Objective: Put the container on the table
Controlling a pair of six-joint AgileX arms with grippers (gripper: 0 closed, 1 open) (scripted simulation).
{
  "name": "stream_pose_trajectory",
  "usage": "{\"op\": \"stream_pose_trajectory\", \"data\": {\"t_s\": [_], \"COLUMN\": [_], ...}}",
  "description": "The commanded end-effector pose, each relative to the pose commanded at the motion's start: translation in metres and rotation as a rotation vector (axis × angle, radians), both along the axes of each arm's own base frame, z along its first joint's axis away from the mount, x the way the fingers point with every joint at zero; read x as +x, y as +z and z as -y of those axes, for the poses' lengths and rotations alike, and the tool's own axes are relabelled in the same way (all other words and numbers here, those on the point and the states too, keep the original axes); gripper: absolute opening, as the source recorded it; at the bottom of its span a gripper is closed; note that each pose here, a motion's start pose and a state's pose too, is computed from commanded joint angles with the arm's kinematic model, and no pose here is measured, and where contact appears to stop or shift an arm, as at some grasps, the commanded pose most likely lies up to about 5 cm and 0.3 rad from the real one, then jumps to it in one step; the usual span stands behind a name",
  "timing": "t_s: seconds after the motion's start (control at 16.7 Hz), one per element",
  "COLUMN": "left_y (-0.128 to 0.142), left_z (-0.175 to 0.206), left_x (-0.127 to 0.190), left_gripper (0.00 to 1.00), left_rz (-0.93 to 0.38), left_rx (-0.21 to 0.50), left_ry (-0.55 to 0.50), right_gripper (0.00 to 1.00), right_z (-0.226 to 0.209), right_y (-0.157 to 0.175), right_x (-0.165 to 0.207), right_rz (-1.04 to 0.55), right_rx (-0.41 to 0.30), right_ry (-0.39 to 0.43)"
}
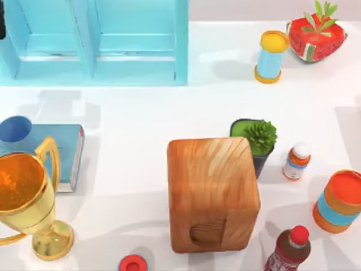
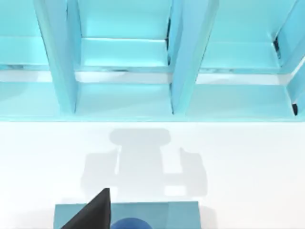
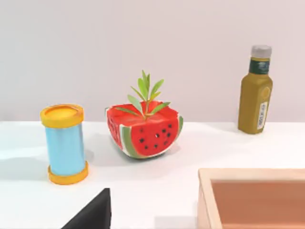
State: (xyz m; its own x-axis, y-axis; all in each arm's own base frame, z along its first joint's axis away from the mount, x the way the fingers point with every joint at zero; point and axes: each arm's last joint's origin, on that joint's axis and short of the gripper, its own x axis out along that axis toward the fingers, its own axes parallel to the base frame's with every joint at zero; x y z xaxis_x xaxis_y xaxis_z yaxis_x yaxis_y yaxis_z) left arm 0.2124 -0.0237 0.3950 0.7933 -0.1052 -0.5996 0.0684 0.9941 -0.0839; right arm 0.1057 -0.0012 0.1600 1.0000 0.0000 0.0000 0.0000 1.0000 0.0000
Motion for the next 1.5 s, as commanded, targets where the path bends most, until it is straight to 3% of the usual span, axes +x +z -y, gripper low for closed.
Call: {"op": "stream_pose_trajectory", "data": {"t_s": [0.12,0.3,0.54,0.78,1.26,1.5], "left_y": [0.007,-0.008,-0.060,-0.109,-0.119,-0.148], "left_z": [0.004,0.010,0.015,0.014,0.015,0.014], "left_x": [0.031,0.078,0.128,0.149,0.150,0.153], "left_gripper": [1.00,1.00,1.00,1.00,1.00,1.00], "left_rz": [-0.106,-0.311,-0.623,-0.872,-0.915,-0.920], "left_rx": [0.022,0.058,0.097,0.120,0.126,0.124], "left_ry": [-0.003,-0.004,0.000,0.007,0.004,0.009], "right_gripper": [1.00,1.00,1.00,1.00,1.00,1.00], "right_z": [0.000,0.000,0.000,0.000,0.000,0.000], "right_y": [0.000,0.000,0.000,0.000,0.000,0.000], "right_x": [0.000,0.000,0.000,0.000,0.000,0.000], "right_rz": [0.000,0.000,0.000,0.000,0.000,0.000], "right_rx": [0.000,0.000,0.000,0.000,0.000,0.000], "right_ry": [0.000,0.000,0.000,0.000,0.000,0.000]}}
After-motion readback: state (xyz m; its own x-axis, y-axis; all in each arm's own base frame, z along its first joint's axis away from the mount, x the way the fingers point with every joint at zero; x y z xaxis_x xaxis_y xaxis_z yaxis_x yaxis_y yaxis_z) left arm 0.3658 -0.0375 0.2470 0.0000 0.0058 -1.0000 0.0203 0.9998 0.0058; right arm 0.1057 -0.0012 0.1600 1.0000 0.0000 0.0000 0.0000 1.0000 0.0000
